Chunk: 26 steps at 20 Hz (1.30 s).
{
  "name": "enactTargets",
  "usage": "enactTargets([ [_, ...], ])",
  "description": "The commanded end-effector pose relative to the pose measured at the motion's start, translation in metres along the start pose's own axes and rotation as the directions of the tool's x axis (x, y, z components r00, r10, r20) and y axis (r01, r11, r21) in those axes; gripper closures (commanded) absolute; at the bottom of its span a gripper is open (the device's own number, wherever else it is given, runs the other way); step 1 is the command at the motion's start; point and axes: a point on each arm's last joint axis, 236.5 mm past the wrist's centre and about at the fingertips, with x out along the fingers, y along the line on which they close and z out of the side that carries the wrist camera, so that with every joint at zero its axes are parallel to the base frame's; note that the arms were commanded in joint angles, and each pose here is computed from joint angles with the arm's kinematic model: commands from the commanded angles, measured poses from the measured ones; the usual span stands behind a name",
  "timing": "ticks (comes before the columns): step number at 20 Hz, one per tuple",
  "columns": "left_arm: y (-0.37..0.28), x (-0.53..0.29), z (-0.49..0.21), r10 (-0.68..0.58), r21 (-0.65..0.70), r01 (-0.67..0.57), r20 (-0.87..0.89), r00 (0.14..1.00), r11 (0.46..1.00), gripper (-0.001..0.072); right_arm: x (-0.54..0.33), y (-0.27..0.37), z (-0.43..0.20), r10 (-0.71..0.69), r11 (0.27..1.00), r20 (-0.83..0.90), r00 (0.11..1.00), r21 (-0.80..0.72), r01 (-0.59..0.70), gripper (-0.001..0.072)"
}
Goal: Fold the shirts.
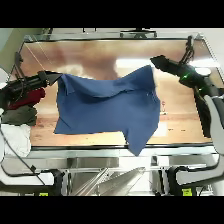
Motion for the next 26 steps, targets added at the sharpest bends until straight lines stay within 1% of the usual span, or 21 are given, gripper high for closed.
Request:
enactTargets([
  [1, 0.041, -0.005, 0.002, -0.016, -0.039, 0.013, -0.072, 0.997, 0.999, 0.0116, 0.005, -0.034, -0.003, 0.038, 0.989, 0.011, 0.999, 0.143, -0.039, 0.0326],
  [2, 0.048, -0.02, 0.007, 0.012, -0.069, -0.019, -0.097, 0.995, 0.997, 0.0023, -0.01, -0.029, 0.004, 0.074, 0.985, 0.008, 0.997, 0.153, -0.075, 0.0327],
  [3, 0.058, -0.039, 0.008, 0.071, -0.1, -0.084, -0.134, 0.988, 0.991, 0.0023, -0.028, -0.022, 0.012, 0.124, 0.978, 0.004, 0.992, 0.171, -0.123, 0.0371],
  [4, 0.069, -0.059, 0.004, 0.141, -0.121, -0.165, -0.183, 0.973, 0.979, 0.0023, -0.047, -0.015, 0.018, 0.174, 0.967, -0.003, 0.985, 0.189, -0.171, 0.0521],
  [5, 0.081, -0.083, -0.004, 0.225, -0.139, -0.262, -0.238, 0.945, 0.955, 0.0023, -0.067, -0.008, 0.022, 0.226, 0.954, -0.013, 0.974, 0.206, -0.218, 0.0622],
  [6, 0.09, -0.104, -0.014, 0.294, -0.157, -0.347, -0.284, 0.912, 0.924, 0.0023, -0.084, -0.001, 0.022, 0.269, 0.942, -0.032, 0.963, 0.22, -0.255, 0.0694],
  [7, 0.097, -0.124, -0.026, 0.346, -0.169, -0.414, -0.327, 0.88, 0.894, 0.0023, -0.098, 0.003, 0.018, 0.299, 0.928, -0.065, 0.952, 0.253, -0.274, 0.0695],
  [8, 0.097, -0.137, -0.041, 0.367, -0.193, -0.452, -0.356, 0.859, 0.871, 0.0023, -0.108, 0.004, 0.009, 0.307, 0.927, -0.111, 0.945, 0.261, -0.271, 0.0695],
  [9, 0.096, -0.146, -0.058, 0.373, -0.219, -0.473, -0.379, 0.847, 0.853, 0.0024, -0.114, 0.0, -0.006, 0.288, 0.931, -0.168, 0.943, 0.279, -0.234, 0.0695],
  [10, 0.096, -0.153, -0.081, 0.372, -0.248, -0.494, -0.409, 0.833, 0.834, 0.0024, -0.119, -0.008, -0.026, 0.245, 0.942, -0.238, 0.94, 0.288, -0.172, 0.0695],
  [12, 0.1, -0.165, -0.142, 0.383, -0.29, -0.562, -0.492, 0.782, 0.775, 0.0025, -0.133, -0.026, -0.077, 0.134, 0.961, -0.385, 0.913, 0.277, -0.025, 0.0695],
  [13, 0.107, -0.169, -0.168, 0.414, -0.293, -0.606, -0.512, 0.753, 0.74, 0.0025, -0.142, -0.034, -0.098, 0.077, 0.964, -0.429, 0.9, 0.263, 0.043, 0.0695],
  [14, 0.118, -0.171, -0.189, 0.456, -0.289, -0.648, -0.515, 0.726, 0.705, 0.0026, -0.149, -0.038, -0.112, 0.041, 0.963, -0.444, 0.895, 0.256, 0.083, 0.0695],
  [15, 0.123, -0.173, -0.208, 0.471, -0.286, -0.67, -0.528, 0.706, 0.684, 0.0026, -0.155, -0.04, -0.12, 0.011, 0.96, -0.434, 0.901, 0.258, 0.113, 0.0695],
  [17, 0.128, -0.17, -0.236, 0.466, -0.298, -0.682, -0.548, 0.695, 0.668, 0.0025, -0.165, -0.04, -0.128, -0.028, 0.962, -0.406, 0.913, 0.239, 0.136, 0.0695],
  [19, 0.134, -0.168, -0.245, 0.473, -0.305, -0.688, -0.544, 0.693, 0.658, 0.0024, -0.17, -0.033, -0.134, -0.029, 0.964, -0.406, 0.913, 0.23, 0.133, 0.0695],
  [23, 0.133, -0.151, -0.225, 0.466, -0.307, -0.622, -0.45, 0.762, 0.721, 0.0024, -0.173, -0.032, -0.136, -0.034, 0.965, -0.409, 0.912, 0.224, 0.137, 0.0695],
  [26, 0.134, -0.151, -0.226, 0.466, -0.307, -0.623, -0.45, 0.761, 0.72, 0.0024, -0.174, -0.03, -0.138, -0.025, 0.965, -0.414, 0.91, 0.229, 0.131, 0.0695],
])
